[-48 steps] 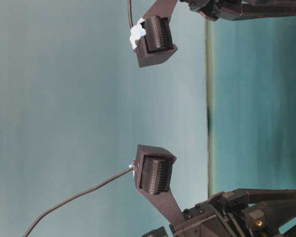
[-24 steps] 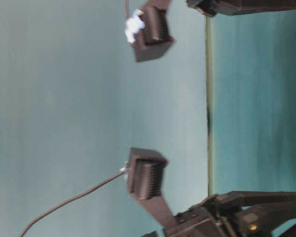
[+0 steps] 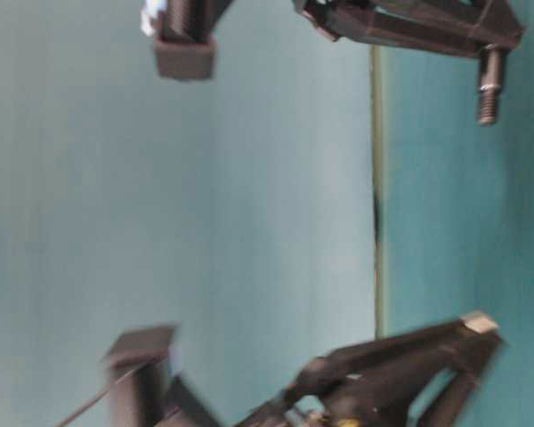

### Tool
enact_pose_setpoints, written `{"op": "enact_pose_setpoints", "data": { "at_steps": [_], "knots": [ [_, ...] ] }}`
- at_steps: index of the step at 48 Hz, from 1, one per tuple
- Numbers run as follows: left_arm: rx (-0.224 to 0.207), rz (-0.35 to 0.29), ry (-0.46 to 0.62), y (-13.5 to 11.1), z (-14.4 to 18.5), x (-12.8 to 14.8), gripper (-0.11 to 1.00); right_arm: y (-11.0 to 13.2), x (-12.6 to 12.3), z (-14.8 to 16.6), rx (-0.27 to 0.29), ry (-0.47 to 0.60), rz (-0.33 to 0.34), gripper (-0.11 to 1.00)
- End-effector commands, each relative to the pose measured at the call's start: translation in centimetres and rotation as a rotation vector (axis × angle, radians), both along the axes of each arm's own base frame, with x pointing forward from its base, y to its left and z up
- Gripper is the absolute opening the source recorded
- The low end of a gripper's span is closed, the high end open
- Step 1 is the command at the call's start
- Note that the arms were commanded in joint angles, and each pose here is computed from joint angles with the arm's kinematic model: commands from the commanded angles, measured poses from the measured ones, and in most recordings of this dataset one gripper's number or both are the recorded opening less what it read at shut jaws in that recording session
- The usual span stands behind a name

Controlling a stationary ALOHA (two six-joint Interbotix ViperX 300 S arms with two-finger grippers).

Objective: Insert the washer onto the shaft with both hands.
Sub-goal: 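Close left gripper on the silver washer and lift both parts, then bring the washer and shaft together between the grippers above the table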

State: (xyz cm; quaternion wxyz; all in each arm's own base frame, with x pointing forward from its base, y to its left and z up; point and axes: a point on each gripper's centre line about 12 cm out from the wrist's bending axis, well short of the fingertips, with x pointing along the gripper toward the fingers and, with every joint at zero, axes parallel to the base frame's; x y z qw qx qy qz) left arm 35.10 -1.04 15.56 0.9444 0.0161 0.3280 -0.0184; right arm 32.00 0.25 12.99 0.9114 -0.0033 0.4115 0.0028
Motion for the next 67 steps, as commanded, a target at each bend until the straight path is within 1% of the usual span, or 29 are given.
{"op": "enact_pose_setpoints", "data": {
  "at_steps": [1,6,10,16,20,23,28,34,43,53,67],
  "knots": [
    [-0.010,0.003,-0.104,0.0,1.6,0.2,0.36,0.2,0.2,1.3,0.023,-0.095,-0.014,0.00],
    [-0.033,0.016,-0.142,0.0,1.8,0.1,0.36,0.1,0.1,1.5,0.053,-0.147,-0.040,0.00],
    [-0.048,0.025,-0.170,0.0,2.0,0.1,0.36,0.3,0.1,1.8,0.066,-0.183,-0.043,0.00],
    [-0.058,0.025,-0.247,-0.1,2.6,0.2,0.36,0.4,0.0,1.6,0.074,-0.196,-0.044,0.00],
    [-0.063,0.025,-0.277,-0.1,2.6,0.1,0.36,0.6,-0.1,1.2,0.080,-0.199,-0.045,0.00],
    [-0.064,0.026,-0.282,-0.1,2.5,0.1,0.36,0.7,0.0,1.0,0.083,-0.207,-0.042,0.00],
    [-0.079,0.034,-0.278,-0.1,2.3,0.0,0.36,0.8,0.1,0.7,0.087,-0.225,-0.041,0.00],
    [-0.087,0.039,-0.268,-0.1,1.4,0.3,0.36,0.8,0.5,0.2,0.093,-0.242,-0.046,0.00],
    [-0.098,0.043,-0.306,-0.1,0.9,1.3,0.36,0.9,1.0,-1.0,0.104,-0.257,-0.056,0.00],
    [-0.116,0.052,-0.341,0.0,1.0,2.0,0.36,0.9,1.6,-1.3,0.112,-0.289,-0.067,0.00],
    [-0.119,0.051,-0.358,-0.1,1.1,2.2,0.36,0.9,2.4,-0.9,0.119,-0.338,-0.072,0.00]
  ]
}}
